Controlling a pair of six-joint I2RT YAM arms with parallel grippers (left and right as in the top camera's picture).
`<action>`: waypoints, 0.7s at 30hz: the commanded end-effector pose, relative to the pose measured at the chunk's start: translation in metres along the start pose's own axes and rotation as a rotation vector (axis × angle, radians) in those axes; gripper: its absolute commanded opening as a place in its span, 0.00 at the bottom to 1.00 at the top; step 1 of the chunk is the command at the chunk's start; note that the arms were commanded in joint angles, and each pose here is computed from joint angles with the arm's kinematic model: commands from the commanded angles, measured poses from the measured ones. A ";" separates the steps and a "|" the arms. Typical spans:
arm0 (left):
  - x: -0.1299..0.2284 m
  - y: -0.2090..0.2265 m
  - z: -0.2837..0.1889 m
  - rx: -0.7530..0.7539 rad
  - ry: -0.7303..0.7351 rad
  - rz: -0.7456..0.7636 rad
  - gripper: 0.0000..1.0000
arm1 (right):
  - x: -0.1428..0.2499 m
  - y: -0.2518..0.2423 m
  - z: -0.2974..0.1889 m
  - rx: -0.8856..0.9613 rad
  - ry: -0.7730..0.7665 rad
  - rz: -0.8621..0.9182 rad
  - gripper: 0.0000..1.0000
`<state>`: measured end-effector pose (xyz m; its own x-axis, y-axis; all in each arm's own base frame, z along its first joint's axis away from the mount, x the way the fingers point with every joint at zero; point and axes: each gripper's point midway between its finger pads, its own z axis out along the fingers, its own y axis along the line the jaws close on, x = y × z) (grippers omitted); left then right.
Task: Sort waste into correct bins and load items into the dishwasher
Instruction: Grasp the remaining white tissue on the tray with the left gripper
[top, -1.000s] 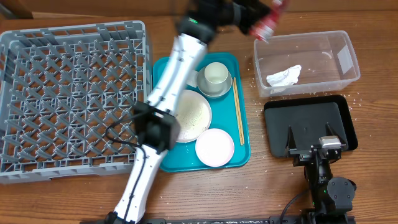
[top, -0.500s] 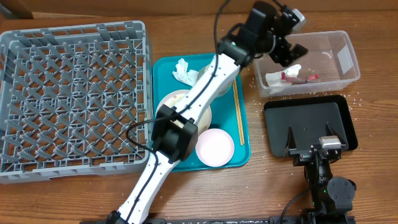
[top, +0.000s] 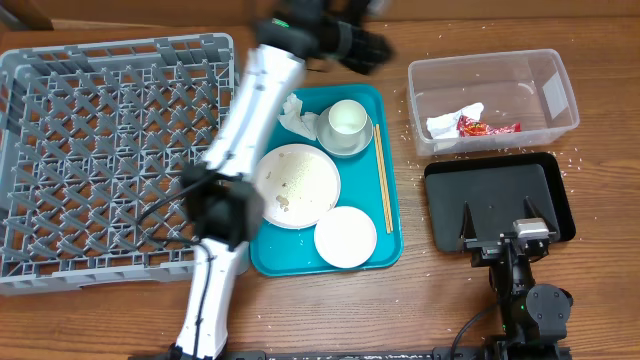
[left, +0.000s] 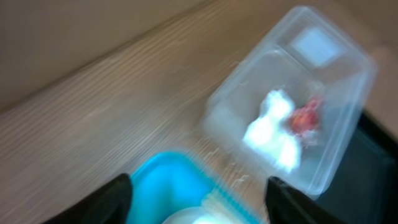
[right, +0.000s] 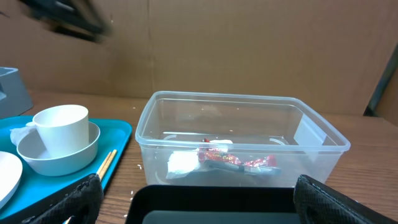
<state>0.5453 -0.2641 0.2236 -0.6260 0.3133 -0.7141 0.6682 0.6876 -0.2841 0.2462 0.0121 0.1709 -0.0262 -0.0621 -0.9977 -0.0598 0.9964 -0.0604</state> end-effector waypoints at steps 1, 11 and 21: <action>0.011 0.066 -0.066 -0.217 0.032 -0.051 0.63 | 0.001 0.000 0.000 0.003 -0.006 0.000 1.00; 0.117 0.114 -0.044 -0.293 0.348 -0.386 0.62 | 0.001 0.000 0.000 0.003 -0.006 0.000 1.00; 0.180 0.124 0.010 -0.478 0.548 -0.459 0.52 | 0.001 0.000 0.000 0.003 -0.006 0.000 1.00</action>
<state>0.5203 -0.1383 0.0783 -0.9651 0.1727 -0.1970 0.2137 0.9540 -0.2105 0.2462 0.0121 0.1709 -0.0262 -0.0625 -0.9977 -0.0598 0.9964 -0.0608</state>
